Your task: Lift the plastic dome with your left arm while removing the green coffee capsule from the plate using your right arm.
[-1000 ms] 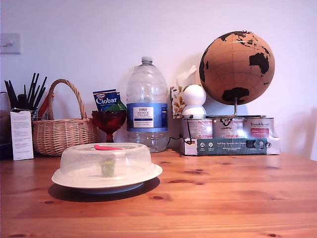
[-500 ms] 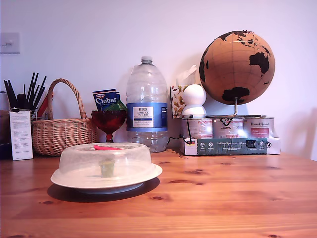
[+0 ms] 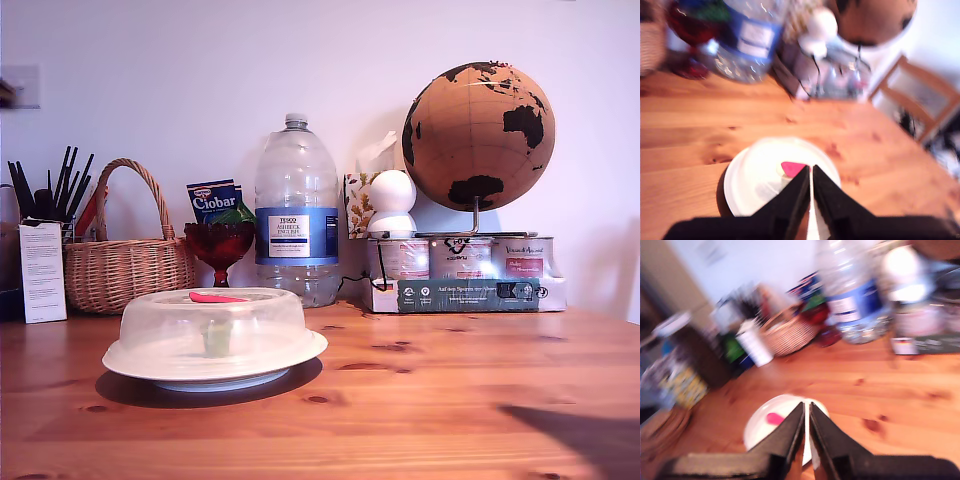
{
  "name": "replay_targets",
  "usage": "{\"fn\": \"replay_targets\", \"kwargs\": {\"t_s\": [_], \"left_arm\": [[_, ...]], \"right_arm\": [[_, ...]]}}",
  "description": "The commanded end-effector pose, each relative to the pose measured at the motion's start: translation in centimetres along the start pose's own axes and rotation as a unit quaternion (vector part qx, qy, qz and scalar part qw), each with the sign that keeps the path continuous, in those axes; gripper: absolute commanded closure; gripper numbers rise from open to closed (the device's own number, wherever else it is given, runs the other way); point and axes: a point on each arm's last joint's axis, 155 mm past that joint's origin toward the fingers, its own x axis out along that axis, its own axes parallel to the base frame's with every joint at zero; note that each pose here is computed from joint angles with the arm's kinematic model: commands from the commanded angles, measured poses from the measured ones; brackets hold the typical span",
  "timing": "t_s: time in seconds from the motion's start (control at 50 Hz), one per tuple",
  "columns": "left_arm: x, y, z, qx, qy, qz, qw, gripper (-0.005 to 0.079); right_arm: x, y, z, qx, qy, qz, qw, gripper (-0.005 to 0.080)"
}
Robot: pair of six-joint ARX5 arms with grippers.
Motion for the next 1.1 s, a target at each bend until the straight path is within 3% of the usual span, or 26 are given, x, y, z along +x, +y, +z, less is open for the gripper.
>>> {"fn": "replay_targets", "kwargs": {"t_s": [0.0, 0.26, 0.52, 0.86, 1.08], "left_arm": [[1.0, 0.1, -0.8, 0.020, 0.020, -0.010, 1.000, 0.0761], [4.7, 0.9, -1.0, 0.026, 0.047, -0.043, 0.998, 0.0761], [7.9, 1.1, -2.2, -0.002, 0.095, -0.087, 0.992, 0.0761], [12.5, 0.8, -1.9, -0.012, 0.131, -0.119, 0.984, 0.0761], [14.8, 1.5, -3.4, -0.028, 0.161, -0.123, 0.979, 0.0761]], "right_arm": [[1.7, 0.0, -0.8, -0.007, 0.028, 0.012, 1.000, 0.0763], [8.4, 0.6, -2.1, -0.026, 0.098, 0.054, 0.993, 0.0763], [14.5, 0.3, -3.7, -0.021, 0.144, 0.071, 0.987, 0.0763], [20.6, 1.2, -6.1, -0.042, 0.177, 0.103, 0.978, 0.0763], [23.9, 2.1, -9.0, -0.049, 0.202, 0.125, 0.970, 0.0763]]}}
